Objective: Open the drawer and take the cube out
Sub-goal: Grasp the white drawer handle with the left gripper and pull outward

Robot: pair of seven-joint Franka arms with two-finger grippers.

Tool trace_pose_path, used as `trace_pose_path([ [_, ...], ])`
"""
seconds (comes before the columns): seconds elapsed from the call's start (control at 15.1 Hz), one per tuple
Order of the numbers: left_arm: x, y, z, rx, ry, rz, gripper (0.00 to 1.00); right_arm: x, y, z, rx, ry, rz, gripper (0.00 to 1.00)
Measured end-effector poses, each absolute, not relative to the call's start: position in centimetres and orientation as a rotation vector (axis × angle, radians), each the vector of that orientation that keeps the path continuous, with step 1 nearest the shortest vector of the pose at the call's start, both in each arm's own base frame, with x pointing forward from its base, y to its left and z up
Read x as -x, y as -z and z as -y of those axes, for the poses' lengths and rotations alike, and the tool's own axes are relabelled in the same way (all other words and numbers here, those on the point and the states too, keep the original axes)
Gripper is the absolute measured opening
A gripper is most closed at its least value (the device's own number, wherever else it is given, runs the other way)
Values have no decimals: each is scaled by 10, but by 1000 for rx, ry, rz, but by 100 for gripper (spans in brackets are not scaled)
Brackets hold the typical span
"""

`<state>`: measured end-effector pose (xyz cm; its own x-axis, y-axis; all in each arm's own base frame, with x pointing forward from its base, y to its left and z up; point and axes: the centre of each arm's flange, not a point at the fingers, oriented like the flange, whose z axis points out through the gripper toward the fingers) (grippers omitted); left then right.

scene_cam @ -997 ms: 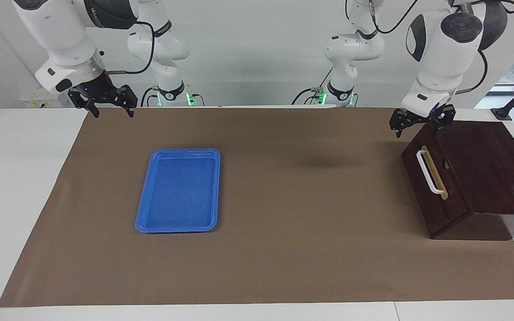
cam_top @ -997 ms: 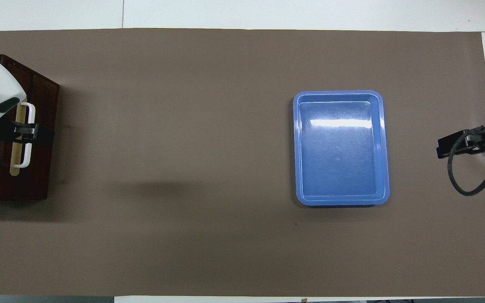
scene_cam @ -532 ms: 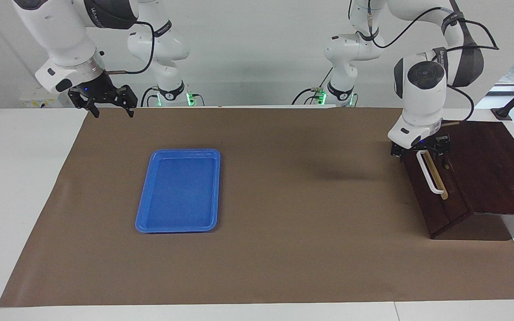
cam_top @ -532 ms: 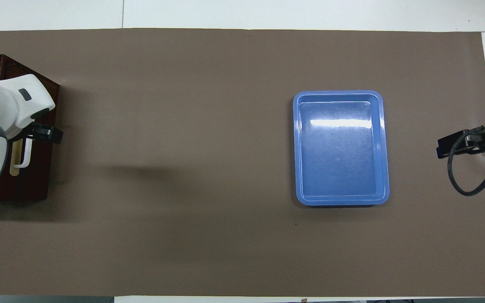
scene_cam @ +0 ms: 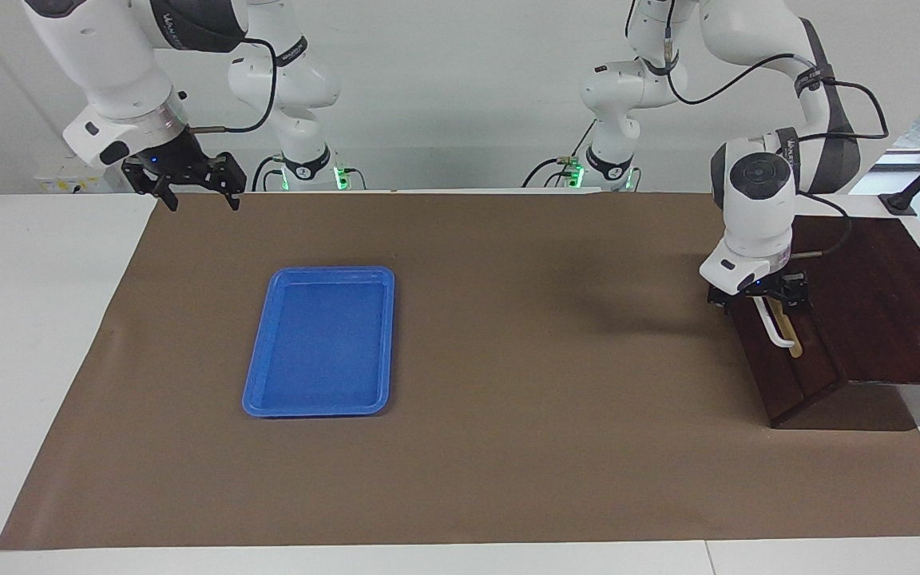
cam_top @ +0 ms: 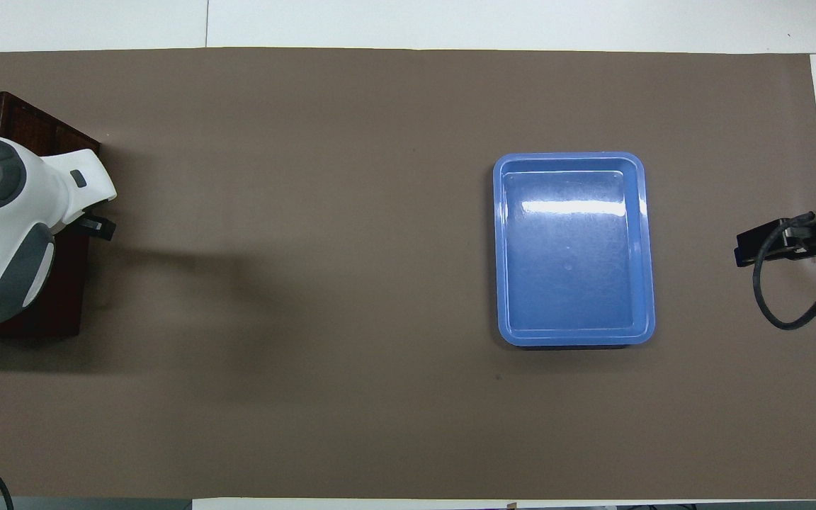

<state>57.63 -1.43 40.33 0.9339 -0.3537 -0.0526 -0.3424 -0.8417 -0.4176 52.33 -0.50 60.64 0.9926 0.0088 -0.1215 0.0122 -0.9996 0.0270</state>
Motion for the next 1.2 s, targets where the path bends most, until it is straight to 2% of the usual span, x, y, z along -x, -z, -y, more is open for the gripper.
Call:
trace_pose_path([
  [0.66, -568, -388, 21, 2664, 35, -539, 100, -523, -606, 5, -3108, 189, -16, 100],
  [1.2, -561, -390, 83, 2668, 86, -577, 100, -523, -606, 5, -3108, 189, -16, 100],
])
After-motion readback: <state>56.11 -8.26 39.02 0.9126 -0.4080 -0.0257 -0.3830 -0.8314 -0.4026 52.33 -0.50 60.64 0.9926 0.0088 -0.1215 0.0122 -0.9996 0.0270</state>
